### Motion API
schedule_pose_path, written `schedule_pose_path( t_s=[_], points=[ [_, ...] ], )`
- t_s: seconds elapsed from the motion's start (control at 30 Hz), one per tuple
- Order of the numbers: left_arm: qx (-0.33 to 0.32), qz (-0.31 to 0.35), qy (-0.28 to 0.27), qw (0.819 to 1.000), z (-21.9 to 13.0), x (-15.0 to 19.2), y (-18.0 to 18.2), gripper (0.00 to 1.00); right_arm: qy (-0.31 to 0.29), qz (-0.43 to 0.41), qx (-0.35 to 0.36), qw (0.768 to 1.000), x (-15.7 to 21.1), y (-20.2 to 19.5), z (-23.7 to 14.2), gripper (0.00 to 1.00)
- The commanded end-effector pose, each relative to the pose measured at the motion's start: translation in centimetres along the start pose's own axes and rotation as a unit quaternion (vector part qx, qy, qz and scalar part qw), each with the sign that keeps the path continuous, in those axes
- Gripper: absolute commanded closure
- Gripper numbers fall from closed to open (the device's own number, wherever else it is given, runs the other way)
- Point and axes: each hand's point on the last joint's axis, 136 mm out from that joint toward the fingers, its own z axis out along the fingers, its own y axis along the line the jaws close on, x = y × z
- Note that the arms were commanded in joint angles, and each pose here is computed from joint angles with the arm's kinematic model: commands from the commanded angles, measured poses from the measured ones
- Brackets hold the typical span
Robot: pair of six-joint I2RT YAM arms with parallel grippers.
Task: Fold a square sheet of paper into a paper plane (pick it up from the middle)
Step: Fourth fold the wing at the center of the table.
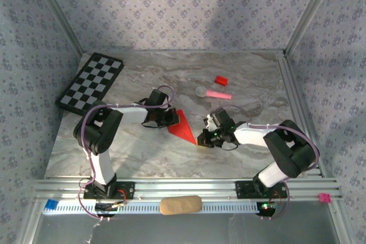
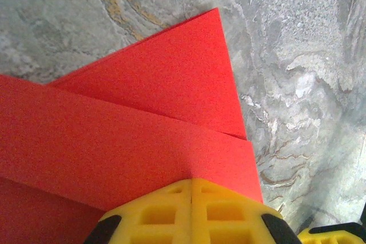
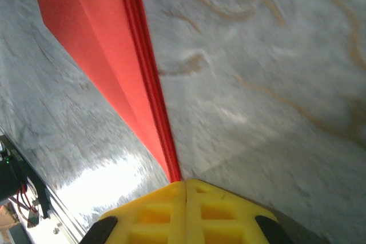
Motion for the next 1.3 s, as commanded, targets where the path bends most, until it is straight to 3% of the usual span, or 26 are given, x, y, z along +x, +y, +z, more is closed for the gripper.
schedule_pose_path(
  t_s=[0.0, 0.2, 0.43, 0.57, 0.77, 1.03, 1.27],
  points=[
    [-0.077, -0.015, 0.031, 0.996, 1.1, 2.2, 4.9, 0.96, 0.002, 0.006, 0.015, 1.0, 0.7, -0.5, -1.2, 0.98],
    [-0.076, -0.014, 0.032, 0.997, 1.4, 2.5, 4.6, 0.96, -0.027, -0.015, -0.03, 0.999, -2.7, 3.3, -1.6, 0.96],
    [-0.083, -0.016, 0.029, 0.996, 1.3, 2.4, 5.0, 0.96, -0.017, -0.007, -0.052, 0.998, -5.4, 5.3, 1.1, 0.97],
    [-0.082, -0.014, 0.029, 0.996, 1.2, 2.4, 4.8, 0.95, -0.008, 0.017, -0.04, 0.999, -5.4, 3.9, 2.6, 0.97],
    [-0.074, -0.016, 0.024, 0.997, 0.9, 1.3, 4.0, 0.95, 0.023, 0.026, 0.004, 0.999, -2.5, 1.1, 3.4, 0.99],
    [-0.04, 0.016, -0.01, 0.999, -2.1, -1.2, -0.4, 0.84, 0.034, 0.036, 0.034, 0.998, -1.5, -0.6, 3.7, 1.0],
    [0.015, 0.002, 0.003, 1.0, -2.2, 0.1, -3.1, 0.89, 0.03, 0.046, 0.041, 0.998, -1.9, -0.7, 3.9, 1.0]
  ],
)
